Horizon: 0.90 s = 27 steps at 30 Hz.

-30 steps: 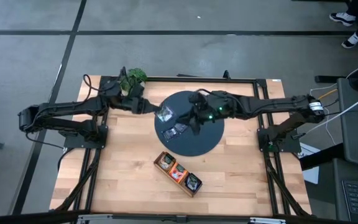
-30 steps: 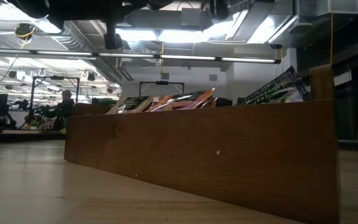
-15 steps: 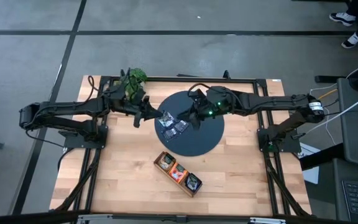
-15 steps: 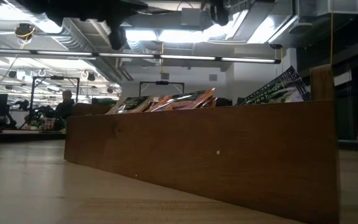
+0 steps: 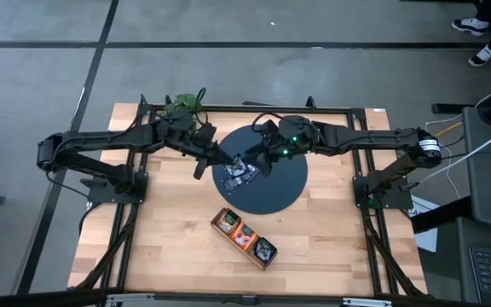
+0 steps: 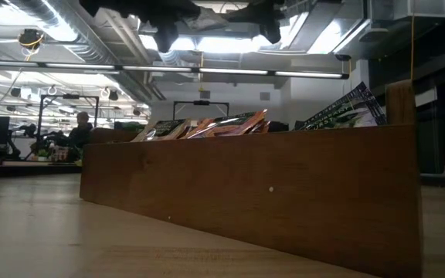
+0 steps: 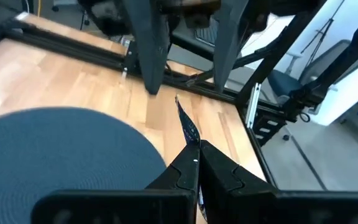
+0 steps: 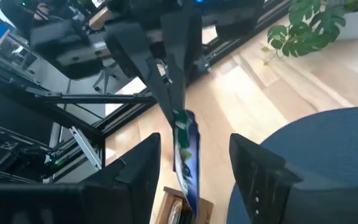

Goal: Pick & Place Tea
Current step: Put the violet tea bag into the right section of the wooden organizer

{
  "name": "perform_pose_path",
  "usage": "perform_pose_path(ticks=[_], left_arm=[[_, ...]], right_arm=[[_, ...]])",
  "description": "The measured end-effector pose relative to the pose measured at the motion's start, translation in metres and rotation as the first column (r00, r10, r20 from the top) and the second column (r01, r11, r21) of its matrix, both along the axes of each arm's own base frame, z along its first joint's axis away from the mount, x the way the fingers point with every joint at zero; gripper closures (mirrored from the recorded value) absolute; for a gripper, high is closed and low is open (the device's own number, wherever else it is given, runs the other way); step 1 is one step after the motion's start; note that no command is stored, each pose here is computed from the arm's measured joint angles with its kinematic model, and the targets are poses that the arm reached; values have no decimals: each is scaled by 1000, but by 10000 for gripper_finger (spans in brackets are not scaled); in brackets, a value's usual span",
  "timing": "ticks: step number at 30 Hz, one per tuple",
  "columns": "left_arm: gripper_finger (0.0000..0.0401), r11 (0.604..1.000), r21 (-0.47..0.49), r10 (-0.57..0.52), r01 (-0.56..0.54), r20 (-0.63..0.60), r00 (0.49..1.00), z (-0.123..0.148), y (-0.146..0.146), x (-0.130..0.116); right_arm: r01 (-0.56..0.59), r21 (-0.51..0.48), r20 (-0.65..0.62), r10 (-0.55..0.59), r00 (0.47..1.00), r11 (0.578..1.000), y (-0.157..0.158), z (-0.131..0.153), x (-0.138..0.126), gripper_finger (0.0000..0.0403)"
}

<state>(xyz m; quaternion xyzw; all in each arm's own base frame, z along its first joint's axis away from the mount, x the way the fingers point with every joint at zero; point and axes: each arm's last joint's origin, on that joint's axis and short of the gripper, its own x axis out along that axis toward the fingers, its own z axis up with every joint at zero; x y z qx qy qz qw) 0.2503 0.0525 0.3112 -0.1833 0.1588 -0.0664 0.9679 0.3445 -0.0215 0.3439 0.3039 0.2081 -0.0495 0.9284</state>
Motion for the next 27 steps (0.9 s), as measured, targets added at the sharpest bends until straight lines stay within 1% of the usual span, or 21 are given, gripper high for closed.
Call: perform_pose_path(ticks=[2, 7, 10, 19, 23, 27], left_arm=[[399, 1000, 19, -6, 6, 19, 1000, 3, 1, 2], [399, 1000, 28, -16, 14, 43, 999, 8, 1, 6], [399, 998, 54, -23, 20, 60, 998, 11, 1, 6], [399, 998, 54, -23, 20, 55, 998, 10, 1, 6], [399, 998, 61, -25, 21, 62, 998, 10, 1, 6], [399, 998, 61, -25, 21, 62, 998, 10, 1, 6]], right_arm=[[0, 1, -8, 0, 1000, 1000, 0, -1, 0, 210], [-2, -3, -8, 2, 1000, 1000, 0, -1, 0, 216], [-10, -23, -2, 10, 1000, 1000, 0, 0, 0, 218], [-11, -32, 35, 12, 999, 999, 0, 3, 1, 220], [-11, -32, 35, 12, 999, 999, 0, 3, 1, 248], [-11, -30, 36, 12, 999, 999, 0, 1, 4, 300]])
